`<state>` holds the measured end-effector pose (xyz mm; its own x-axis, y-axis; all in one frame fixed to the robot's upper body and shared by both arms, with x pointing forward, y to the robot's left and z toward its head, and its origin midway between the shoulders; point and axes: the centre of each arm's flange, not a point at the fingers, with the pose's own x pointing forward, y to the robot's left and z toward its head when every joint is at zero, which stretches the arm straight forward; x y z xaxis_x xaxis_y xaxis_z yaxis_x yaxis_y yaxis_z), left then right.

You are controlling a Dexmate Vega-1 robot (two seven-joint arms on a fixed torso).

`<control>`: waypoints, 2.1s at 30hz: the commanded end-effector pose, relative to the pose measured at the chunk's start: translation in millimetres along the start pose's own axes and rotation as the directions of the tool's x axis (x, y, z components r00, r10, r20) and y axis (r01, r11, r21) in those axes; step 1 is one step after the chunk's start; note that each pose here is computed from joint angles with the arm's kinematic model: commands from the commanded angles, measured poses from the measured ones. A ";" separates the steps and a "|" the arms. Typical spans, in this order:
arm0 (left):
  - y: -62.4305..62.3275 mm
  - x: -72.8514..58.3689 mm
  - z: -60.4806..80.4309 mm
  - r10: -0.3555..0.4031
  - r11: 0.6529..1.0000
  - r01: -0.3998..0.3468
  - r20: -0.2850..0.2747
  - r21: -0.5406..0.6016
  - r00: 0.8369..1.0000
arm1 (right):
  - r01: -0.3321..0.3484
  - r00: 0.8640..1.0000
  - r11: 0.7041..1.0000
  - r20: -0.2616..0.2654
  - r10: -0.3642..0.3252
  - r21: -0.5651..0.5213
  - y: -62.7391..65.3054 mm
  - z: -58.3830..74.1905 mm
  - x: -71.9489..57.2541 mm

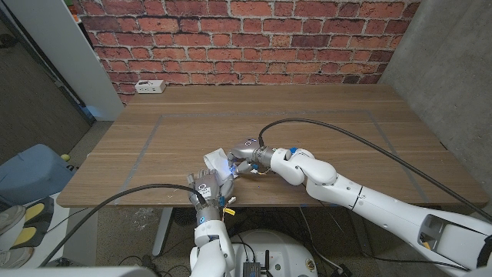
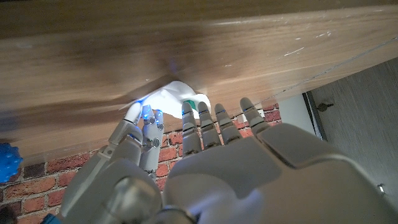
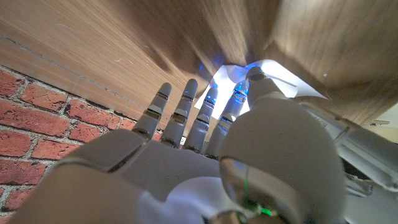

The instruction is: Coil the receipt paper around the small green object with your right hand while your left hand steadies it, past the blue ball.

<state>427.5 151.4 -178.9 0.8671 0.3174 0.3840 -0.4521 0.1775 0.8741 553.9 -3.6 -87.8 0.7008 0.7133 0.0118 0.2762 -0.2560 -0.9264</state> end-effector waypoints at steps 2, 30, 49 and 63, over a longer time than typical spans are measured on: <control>3.0 3.3 7.8 0.038 0.999 -0.038 0.097 0.003 0.995 | 0.007 1.000 1.000 -0.004 -0.007 0.016 -1.1 -5.2 1.1; 2.0 33.1 14.8 -0.297 0.950 0.300 -0.041 0.084 0.954 | 0.006 1.000 0.998 0.011 -0.007 0.069 -9.3 -22.5 6.1; 0.4 41.4 21.3 -0.364 0.926 0.367 -0.047 0.087 0.930 | 0.060 0.980 0.868 0.138 -0.146 0.493 -34.6 -71.3 1.2; 1.6 45.5 26.6 -0.371 0.923 0.374 -0.048 0.089 0.927 | 0.111 0.948 0.868 0.209 -0.238 0.485 -48.9 -61.8 16.9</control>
<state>468.0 144.0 -151.7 0.9602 0.2760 0.0422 -0.1004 0.2006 0.9745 592.3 -31.5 -29.9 0.5298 0.8421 0.1010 -0.0337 0.1399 -0.9896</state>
